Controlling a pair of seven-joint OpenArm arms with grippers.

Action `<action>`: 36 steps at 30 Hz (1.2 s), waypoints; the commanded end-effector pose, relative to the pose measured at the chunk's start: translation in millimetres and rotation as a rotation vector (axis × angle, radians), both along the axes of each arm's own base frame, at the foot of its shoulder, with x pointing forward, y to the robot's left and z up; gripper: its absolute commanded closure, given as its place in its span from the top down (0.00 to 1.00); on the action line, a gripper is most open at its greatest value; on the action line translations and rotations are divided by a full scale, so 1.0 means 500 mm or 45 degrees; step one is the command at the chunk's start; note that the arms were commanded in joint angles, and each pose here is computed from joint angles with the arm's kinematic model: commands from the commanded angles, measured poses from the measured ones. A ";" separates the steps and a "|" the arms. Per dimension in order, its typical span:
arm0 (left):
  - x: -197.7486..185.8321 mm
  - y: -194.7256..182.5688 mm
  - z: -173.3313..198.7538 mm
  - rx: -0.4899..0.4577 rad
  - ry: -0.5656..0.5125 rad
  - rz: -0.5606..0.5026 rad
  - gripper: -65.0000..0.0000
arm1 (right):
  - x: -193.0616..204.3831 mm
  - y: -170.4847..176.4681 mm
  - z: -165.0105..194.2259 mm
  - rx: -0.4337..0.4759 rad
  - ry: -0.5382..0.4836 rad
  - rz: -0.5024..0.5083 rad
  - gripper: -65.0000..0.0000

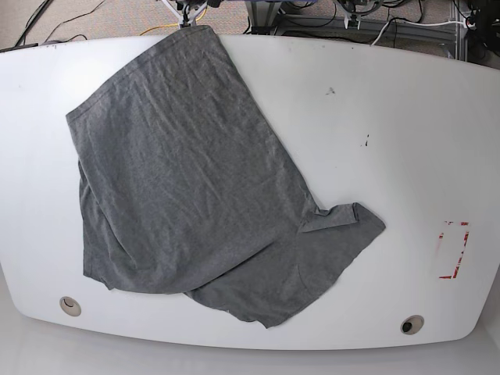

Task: Layout the t-shirt on the table in an organized manner, then fold the t-shirt properly

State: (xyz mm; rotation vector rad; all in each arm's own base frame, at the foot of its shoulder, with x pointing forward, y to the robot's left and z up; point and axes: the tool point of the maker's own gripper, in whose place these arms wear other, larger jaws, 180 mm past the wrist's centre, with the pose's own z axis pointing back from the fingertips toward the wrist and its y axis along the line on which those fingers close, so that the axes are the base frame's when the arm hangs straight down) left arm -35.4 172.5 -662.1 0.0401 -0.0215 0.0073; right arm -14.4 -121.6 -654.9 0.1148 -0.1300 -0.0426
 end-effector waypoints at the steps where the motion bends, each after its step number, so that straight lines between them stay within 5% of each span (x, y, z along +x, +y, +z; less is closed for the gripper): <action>1: -0.007 0.010 0.001 0.013 0.008 -0.003 0.12 | -0.018 -0.009 0.001 -0.006 0.019 0.005 0.05; 14: -0.004 0.012 0.001 0.016 0.000 0.002 0.12 | -0.019 -0.010 0.002 -0.007 0.007 0.001 0.05; 36: 0.018 0.070 0.057 0.118 -0.300 -0.068 0.12 | -0.066 0.000 0.092 0.005 -0.239 -0.007 0.05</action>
